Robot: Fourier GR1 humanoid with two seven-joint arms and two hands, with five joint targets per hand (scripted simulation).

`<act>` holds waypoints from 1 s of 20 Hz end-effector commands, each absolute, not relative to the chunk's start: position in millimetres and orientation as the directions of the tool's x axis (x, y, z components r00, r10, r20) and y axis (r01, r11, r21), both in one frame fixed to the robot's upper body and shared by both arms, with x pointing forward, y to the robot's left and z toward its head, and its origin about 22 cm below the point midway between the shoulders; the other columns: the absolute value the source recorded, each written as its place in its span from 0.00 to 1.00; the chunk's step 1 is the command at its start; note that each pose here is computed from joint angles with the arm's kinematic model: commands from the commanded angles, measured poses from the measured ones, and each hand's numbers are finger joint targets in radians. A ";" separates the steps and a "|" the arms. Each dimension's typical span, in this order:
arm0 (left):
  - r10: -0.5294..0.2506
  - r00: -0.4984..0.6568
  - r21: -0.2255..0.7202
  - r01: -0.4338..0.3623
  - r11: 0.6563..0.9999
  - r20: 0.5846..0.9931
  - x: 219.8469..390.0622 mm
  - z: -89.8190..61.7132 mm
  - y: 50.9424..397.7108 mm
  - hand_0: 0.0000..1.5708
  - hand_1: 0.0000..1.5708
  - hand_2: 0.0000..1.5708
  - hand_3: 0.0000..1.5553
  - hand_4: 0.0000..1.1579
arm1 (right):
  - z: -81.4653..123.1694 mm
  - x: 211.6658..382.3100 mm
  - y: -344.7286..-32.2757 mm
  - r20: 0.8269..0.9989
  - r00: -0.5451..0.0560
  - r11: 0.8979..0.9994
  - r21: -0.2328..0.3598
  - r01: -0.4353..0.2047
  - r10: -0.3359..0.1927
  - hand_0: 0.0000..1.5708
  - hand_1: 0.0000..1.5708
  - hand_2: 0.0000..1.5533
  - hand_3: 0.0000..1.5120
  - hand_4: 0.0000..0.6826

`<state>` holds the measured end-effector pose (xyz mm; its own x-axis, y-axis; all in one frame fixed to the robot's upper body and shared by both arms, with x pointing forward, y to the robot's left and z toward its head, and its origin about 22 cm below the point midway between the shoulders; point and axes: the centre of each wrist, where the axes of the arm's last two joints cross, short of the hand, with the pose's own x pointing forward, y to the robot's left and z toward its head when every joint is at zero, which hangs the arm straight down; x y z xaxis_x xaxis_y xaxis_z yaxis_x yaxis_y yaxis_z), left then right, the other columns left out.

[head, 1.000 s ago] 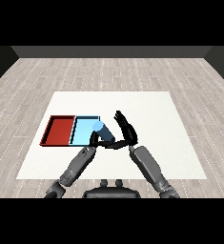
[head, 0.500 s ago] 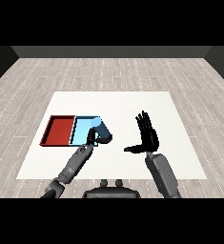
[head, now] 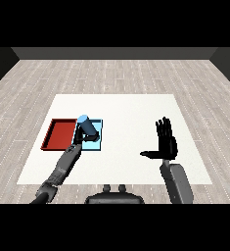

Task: Pick the blue can and put it in the blue box

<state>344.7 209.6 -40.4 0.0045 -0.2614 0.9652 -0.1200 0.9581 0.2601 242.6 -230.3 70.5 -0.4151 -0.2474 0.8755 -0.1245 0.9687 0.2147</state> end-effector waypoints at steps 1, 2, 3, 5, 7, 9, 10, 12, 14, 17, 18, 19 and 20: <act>-0.285 0.150 0.312 -0.205 0.928 0.947 358.1 -42.8 262.4 1.00 1.00 1.00 0.97 0.93 | 68.0 250.5 -232.2 0.882 -0.410 0.973 0.210 -0.096 -0.231 0.00 0.00 0.00 0.00 0.00; -0.276 0.152 0.303 -0.200 0.932 0.949 346.7 -51.0 273.1 1.00 1.00 1.00 0.97 0.94 | 69.0 257.7 -248.8 0.879 -0.422 0.974 0.207 -0.087 -0.225 0.00 0.00 0.00 0.00 0.00; -0.292 0.194 0.329 -0.198 0.924 0.937 357.0 -50.7 271.0 1.00 1.00 1.00 0.97 0.94 | 79.6 247.4 -241.4 0.880 -0.411 0.971 0.222 -0.085 -0.237 0.00 0.00 0.00 0.00 0.00; -0.327 0.226 0.373 -0.208 0.904 0.918 368.1 -47.4 269.7 1.00 1.00 1.00 0.97 0.91 | 53.2 252.7 -230.0 0.881 -0.419 0.975 0.206 -0.083 -0.221 0.00 0.00 0.00 0.00 0.00; -0.339 0.267 0.394 -0.191 0.899 0.902 366.2 -50.1 288.0 1.00 1.00 1.00 0.96 0.91 | 53.7 267.7 -232.1 0.903 -0.380 0.979 0.195 -0.055 -0.201 0.00 0.00 0.00 0.00 0.00; -0.387 0.365 0.479 -0.208 0.853 0.847 369.8 -55.7 266.6 1.00 1.00 1.00 0.93 0.89 | 56.4 258.4 -247.1 0.892 -0.387 0.972 0.229 -0.058 -0.234 0.00 0.00 0.00 0.00 0.00; -0.393 0.368 0.483 -0.197 0.853 0.843 383.4 -41.4 268.3 1.00 1.00 0.99 0.90 0.86 | 55.6 253.7 -227.9 0.895 -0.368 0.968 0.237 -0.089 -0.253 0.00 0.00 0.00 0.00 0.00; -0.406 0.432 0.514 -0.166 0.842 0.805 376.3 -54.7 259.0 1.00 1.00 0.98 0.91 0.83 | 56.8 273.9 -229.7 0.886 -0.381 0.963 0.263 -0.063 -0.266 0.00 0.00 0.00 0.00 0.00; -0.436 0.456 0.547 -0.142 0.825 0.776 380.0 -52.2 258.8 1.00 1.00 0.96 0.89 0.85 | 46.2 268.1 -250.7 0.899 -0.369 0.970 0.237 -0.046 -0.237 0.00 0.00 0.00 0.00 0.00; -0.466 0.511 0.578 -0.076 0.813 0.722 372.0 -66.4 245.9 0.97 0.97 0.89 0.73 0.78 | 23.0 268.6 -247.6 0.910 -0.338 0.969 0.243 -0.036 -0.241 0.00 0.00 0.00 0.00 0.00; -0.490 0.533 0.612 -0.068 0.788 0.690 368.1 -69.1 257.7 0.88 0.88 0.83 0.64 0.76 | 37.7 278.4 -239.5 0.910 -0.339 0.970 0.238 -0.047 -0.240 0.00 0.00 0.00 0.00 0.00; -0.448 0.542 0.559 -0.049 0.828 0.711 365.9 -74.0 246.5 0.92 0.92 0.86 0.64 0.74 | 30.1 266.9 -241.1 0.904 -0.346 0.967 0.254 -0.036 -0.250 0.00 0.00 0.00 0.00 0.00; -0.449 0.563 0.556 -0.024 0.831 0.694 359.3 -78.9 259.3 0.94 0.94 0.90 0.57 0.75 | 32.4 266.9 -256.0 0.898 -0.361 0.966 0.257 -0.035 -0.252 0.00 0.00 0.00 0.00 0.00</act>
